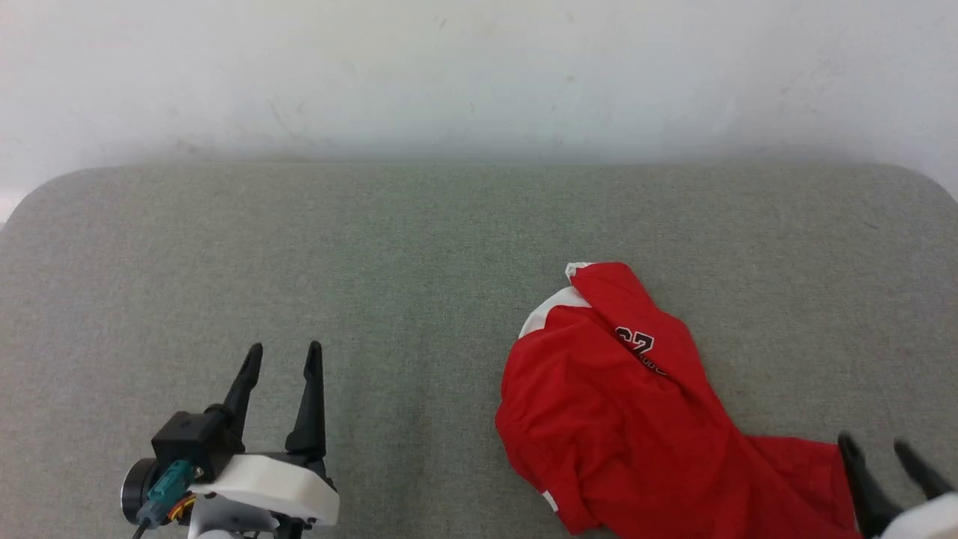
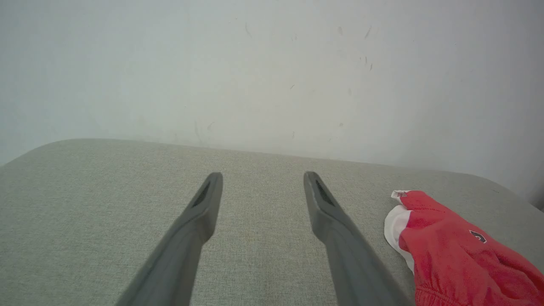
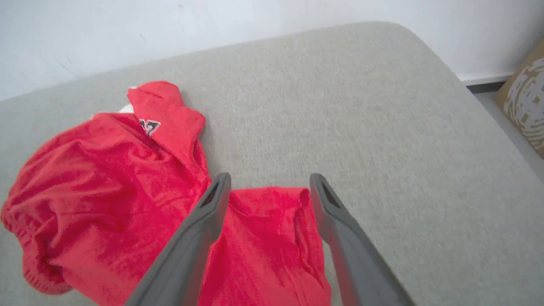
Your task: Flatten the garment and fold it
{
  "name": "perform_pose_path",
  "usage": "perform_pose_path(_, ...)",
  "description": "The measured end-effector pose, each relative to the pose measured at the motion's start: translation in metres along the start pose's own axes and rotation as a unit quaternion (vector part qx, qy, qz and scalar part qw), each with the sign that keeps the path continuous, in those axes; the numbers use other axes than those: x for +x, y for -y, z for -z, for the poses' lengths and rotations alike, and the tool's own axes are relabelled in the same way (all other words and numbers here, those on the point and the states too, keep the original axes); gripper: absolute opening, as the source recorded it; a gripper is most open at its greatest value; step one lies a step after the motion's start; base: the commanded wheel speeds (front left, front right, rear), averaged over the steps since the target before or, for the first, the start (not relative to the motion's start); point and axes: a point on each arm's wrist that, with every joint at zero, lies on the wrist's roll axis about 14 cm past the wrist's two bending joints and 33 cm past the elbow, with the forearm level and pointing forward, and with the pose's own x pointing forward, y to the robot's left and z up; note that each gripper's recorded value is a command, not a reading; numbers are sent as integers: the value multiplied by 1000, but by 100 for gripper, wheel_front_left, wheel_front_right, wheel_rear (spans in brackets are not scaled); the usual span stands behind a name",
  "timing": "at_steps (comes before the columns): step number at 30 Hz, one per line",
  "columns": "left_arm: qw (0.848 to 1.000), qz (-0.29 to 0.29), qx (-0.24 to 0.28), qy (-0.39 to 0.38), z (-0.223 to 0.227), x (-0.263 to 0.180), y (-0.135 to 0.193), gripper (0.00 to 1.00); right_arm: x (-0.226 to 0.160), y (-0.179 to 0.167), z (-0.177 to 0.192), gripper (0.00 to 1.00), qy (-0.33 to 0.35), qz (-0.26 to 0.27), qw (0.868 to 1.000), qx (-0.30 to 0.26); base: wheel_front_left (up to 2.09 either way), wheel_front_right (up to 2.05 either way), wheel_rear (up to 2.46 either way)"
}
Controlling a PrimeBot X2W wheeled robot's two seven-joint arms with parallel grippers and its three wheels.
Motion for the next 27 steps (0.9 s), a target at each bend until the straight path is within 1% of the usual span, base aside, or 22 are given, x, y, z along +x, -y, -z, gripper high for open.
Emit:
perform_pose_path(2,1000,-4,0,0,0,-1,-2,100,11,-11,-30,100,54,-16,998,1,0,0,0)
perform_pose_path(3,1000,-5,0,-1,1,-1,-3,100,17,-17,-40,100,68,-24,997,0,0,0,0)
perform_pose_path(6,1000,-7,-2,-3,3,-1,-2,100,41,-38,-48,100,63,-48,997,-9,0,0,0)
perform_pose_path(10,1000,-6,-7,1,1,5,1,100,81,-75,-46,100,10,-95,995,-31,0,0,0)
perform_pose_path(13,1000,-9,-11,5,0,8,1,100,106,-92,-36,100,-46,-117,991,-52,0,0,0)
perform_pose_path(17,1000,-14,-18,3,5,11,0,100,134,-102,-21,100,-110,-125,983,-75,0,0,0)
perform_pose_path(20,1000,-18,-19,-2,10,13,-3,100,152,-102,-9,100,-152,-123,977,-81,0,0,0)
perform_pose_path(25,999,-30,-20,-12,19,14,-9,100,169,-103,21,100,-222,-120,963,-98,0,0,0)
perform_pose_path(26,999,-32,-20,-15,21,14,-11,100,170,-106,24,92,-231,-123,960,-100,0,0,0)
perform_pose_path(27,999,-34,-20,-17,22,13,-12,100,172,-107,24,45,-238,-124,958,-100,0,0,0)
